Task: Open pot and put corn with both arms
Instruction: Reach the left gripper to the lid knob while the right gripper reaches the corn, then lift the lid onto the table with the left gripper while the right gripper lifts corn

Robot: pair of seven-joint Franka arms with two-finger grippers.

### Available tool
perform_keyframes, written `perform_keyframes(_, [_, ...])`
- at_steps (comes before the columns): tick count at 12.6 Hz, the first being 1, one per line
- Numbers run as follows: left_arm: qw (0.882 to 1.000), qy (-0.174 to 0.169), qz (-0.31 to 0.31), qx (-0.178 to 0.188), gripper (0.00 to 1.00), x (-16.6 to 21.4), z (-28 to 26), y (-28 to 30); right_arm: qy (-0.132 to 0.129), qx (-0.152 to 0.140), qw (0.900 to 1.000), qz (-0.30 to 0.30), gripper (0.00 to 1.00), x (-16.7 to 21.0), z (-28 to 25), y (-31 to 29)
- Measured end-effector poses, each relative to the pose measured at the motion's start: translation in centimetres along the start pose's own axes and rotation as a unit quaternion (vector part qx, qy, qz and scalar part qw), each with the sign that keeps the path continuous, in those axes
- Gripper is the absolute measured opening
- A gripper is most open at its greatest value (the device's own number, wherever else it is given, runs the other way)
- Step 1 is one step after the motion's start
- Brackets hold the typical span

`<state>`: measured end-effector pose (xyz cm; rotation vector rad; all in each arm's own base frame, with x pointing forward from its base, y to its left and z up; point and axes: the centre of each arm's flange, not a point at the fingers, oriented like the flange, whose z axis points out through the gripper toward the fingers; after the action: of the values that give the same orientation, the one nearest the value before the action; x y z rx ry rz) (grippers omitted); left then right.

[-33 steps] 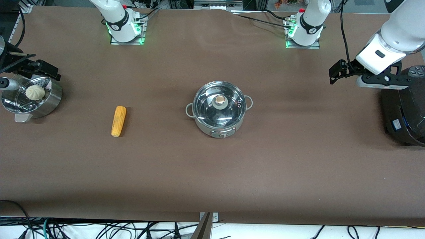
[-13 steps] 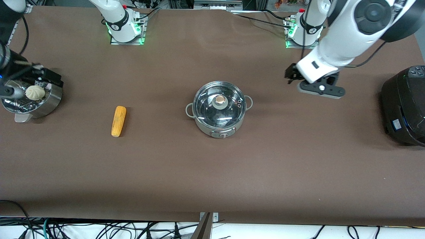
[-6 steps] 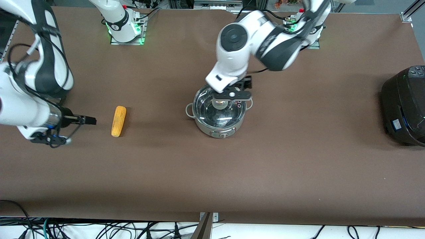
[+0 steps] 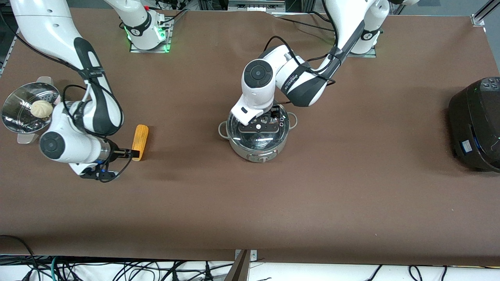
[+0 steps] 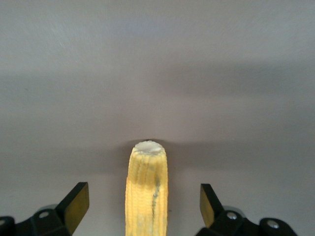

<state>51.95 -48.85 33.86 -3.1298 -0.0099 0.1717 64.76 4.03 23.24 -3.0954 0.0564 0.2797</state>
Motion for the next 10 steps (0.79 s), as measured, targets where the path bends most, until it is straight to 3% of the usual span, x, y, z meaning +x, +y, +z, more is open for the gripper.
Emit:
perform_keyframes(2, [1.000, 0.003, 0.007, 0.002, 1.00, 0.1, -0.1, -0.1, 0.000, 0.000, 1.000, -0.002, 1.00, -1.0, 2.4, -0.2])
perform_keyframes(5, [1.000, 0.004, 0.014, 0.001, 0.66, 0.0, -0.2, 0.1, -0.017, -0.001, 1.000, -0.003, 1.00, -2.2, 4.7, -0.2])
perform_keyframes(7, [1.000, 0.006, 0.015, 0.000, 0.50, 0.1, -0.5, 0.1, -0.032, -0.003, 0.999, -0.002, 1.00, -3.1, 6.0, -0.1])
perform_keyframes(10, [1.000, 0.013, 0.012, -0.002, 0.50, 0.2, -2.5, -0.2, -0.055, -0.005, 0.998, -0.001, 1.00, -4.4, 7.8, 0.1])
